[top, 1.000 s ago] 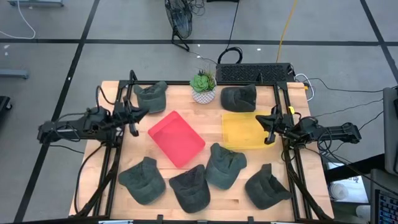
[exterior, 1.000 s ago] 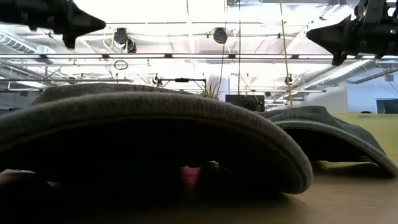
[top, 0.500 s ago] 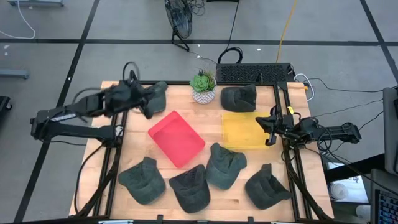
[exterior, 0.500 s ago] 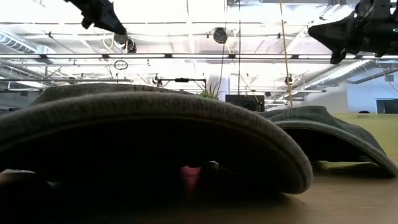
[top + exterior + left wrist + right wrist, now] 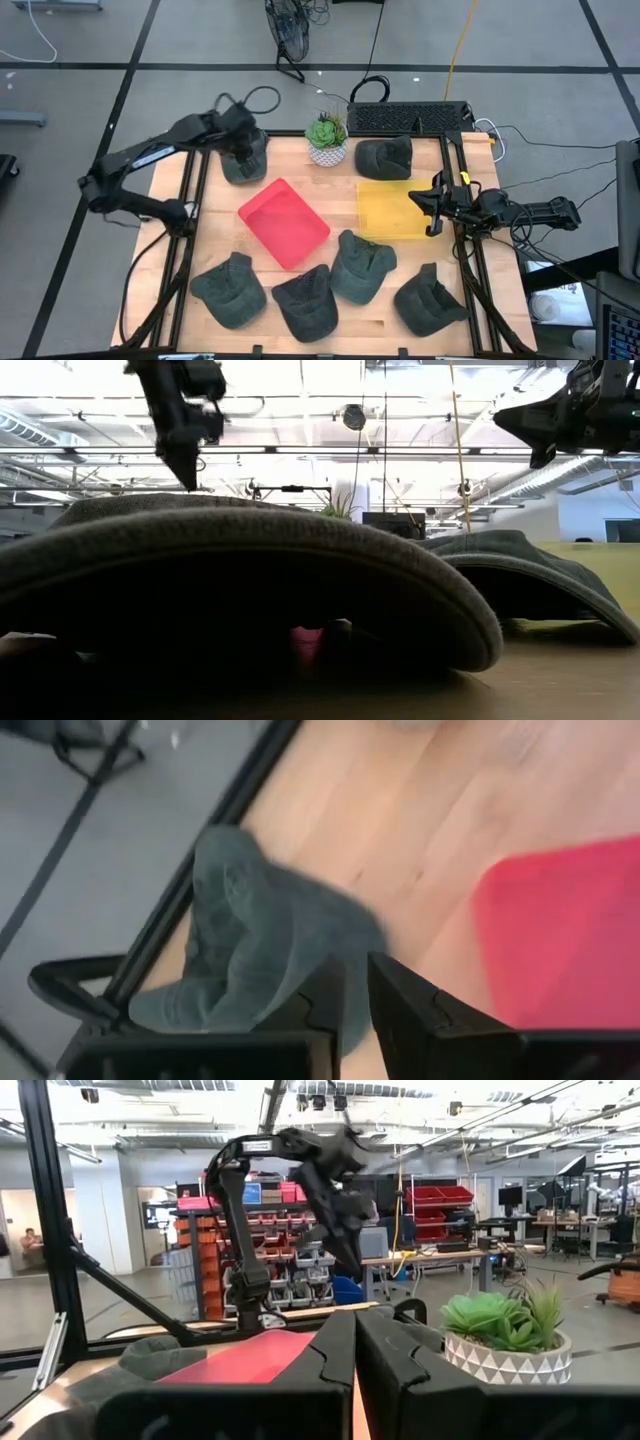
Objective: Pick & Place hat
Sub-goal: Put the top left dark gray cap into the red bin
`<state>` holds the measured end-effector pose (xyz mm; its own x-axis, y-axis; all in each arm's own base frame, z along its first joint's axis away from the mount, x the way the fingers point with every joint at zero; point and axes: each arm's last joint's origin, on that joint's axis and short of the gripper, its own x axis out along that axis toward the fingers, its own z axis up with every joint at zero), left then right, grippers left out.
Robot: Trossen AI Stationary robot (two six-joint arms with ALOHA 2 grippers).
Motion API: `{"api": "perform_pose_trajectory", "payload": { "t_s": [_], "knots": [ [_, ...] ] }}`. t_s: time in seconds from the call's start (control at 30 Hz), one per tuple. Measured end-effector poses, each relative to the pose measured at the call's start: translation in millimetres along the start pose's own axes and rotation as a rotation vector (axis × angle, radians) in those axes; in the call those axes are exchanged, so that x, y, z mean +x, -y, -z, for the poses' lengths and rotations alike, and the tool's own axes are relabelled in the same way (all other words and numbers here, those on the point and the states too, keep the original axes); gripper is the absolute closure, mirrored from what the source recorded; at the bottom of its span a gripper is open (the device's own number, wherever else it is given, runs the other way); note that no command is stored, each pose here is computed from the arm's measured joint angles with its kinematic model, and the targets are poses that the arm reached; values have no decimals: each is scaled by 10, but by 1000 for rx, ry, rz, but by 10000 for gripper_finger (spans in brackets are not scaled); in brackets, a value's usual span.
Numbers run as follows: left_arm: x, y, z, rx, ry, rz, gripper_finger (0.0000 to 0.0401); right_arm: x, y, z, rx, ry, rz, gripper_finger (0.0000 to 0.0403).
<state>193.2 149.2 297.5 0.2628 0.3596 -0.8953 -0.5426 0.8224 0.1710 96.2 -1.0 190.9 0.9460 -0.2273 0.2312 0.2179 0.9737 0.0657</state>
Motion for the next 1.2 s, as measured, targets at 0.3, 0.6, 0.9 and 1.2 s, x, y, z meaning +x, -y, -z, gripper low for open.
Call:
{"api": "perform_pose_trajectory", "payload": {
  "t_s": [0.3,0.6,0.9,1.2],
  "knots": [
    [518,-306,-31,-12,-197,-78,333,1,-1,33,9,-33,-2,403],
    [740,-526,15,-53,-268,-69,237,12,-4,51,3,-51,-1,403],
    [1027,-661,76,-32,-370,-39,226,32,-11,84,-4,-84,0,403],
    [1210,-687,107,14,-403,54,226,48,-16,114,-13,-113,1,403]
  ]
}}
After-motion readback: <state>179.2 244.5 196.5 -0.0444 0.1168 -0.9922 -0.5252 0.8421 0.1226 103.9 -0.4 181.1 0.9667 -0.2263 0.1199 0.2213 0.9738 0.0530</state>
